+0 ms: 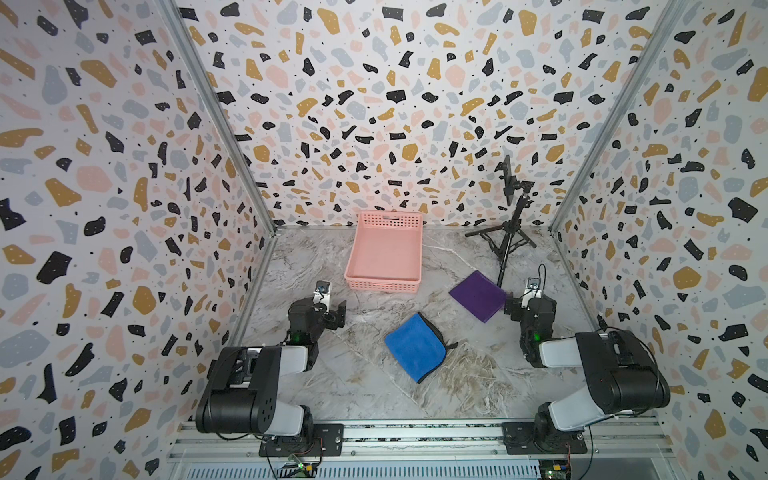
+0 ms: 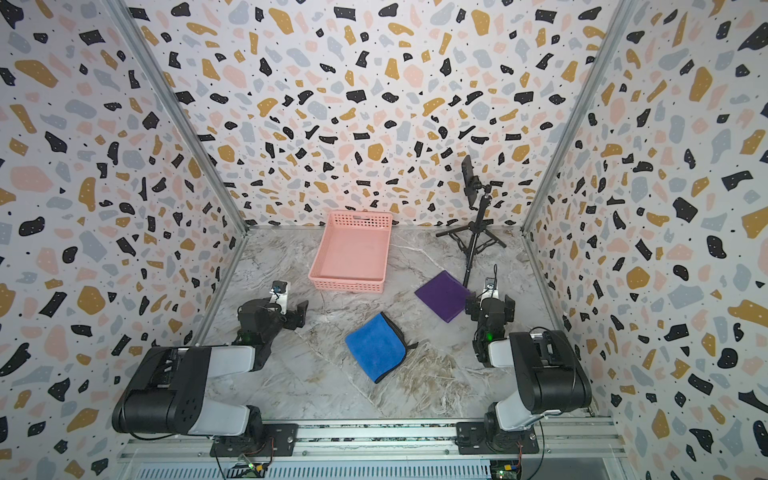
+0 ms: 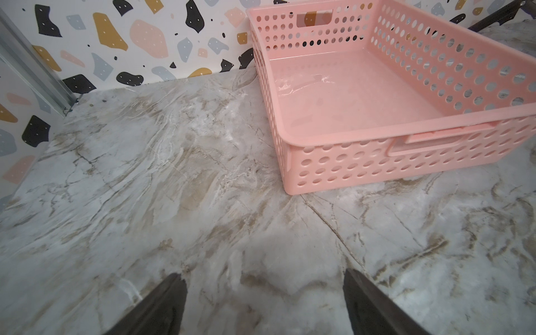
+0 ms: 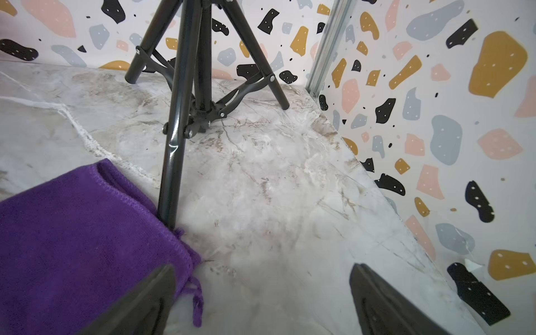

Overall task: Fold the square dishcloth
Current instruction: Reset both arms

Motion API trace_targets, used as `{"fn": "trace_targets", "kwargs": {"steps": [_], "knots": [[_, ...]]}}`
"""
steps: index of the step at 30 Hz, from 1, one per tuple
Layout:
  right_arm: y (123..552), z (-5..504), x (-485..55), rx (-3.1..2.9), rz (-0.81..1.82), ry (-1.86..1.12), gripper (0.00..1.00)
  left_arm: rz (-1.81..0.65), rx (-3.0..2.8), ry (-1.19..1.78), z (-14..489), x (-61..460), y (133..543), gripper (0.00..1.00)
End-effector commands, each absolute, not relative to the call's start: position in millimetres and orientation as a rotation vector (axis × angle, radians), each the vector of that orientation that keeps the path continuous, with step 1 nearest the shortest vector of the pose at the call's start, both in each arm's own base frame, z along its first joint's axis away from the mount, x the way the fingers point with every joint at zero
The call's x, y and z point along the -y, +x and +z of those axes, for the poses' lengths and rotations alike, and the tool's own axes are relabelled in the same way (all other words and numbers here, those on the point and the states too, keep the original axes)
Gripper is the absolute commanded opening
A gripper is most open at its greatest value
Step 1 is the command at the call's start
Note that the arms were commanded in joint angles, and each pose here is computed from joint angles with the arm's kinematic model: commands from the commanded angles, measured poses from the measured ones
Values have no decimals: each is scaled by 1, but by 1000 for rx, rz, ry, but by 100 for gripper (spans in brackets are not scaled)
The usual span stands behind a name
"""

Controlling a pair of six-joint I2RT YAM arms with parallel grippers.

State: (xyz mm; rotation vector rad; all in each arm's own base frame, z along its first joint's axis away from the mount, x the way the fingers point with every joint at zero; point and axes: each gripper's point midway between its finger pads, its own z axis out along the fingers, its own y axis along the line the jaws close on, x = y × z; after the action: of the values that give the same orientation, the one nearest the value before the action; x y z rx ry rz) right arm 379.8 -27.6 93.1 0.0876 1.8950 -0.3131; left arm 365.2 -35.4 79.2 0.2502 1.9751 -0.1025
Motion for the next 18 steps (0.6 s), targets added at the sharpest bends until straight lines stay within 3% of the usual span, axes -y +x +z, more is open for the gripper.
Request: {"fn": "trace_targets", "kwargs": {"steps": [1,18], "knots": [[377,85,25,-1943,-288,77,100,-87,-1902,236,100,33,375,89],[378,88,24,-1926,-282,72,100,-87,-1904,236,99,33,375,91]]}}
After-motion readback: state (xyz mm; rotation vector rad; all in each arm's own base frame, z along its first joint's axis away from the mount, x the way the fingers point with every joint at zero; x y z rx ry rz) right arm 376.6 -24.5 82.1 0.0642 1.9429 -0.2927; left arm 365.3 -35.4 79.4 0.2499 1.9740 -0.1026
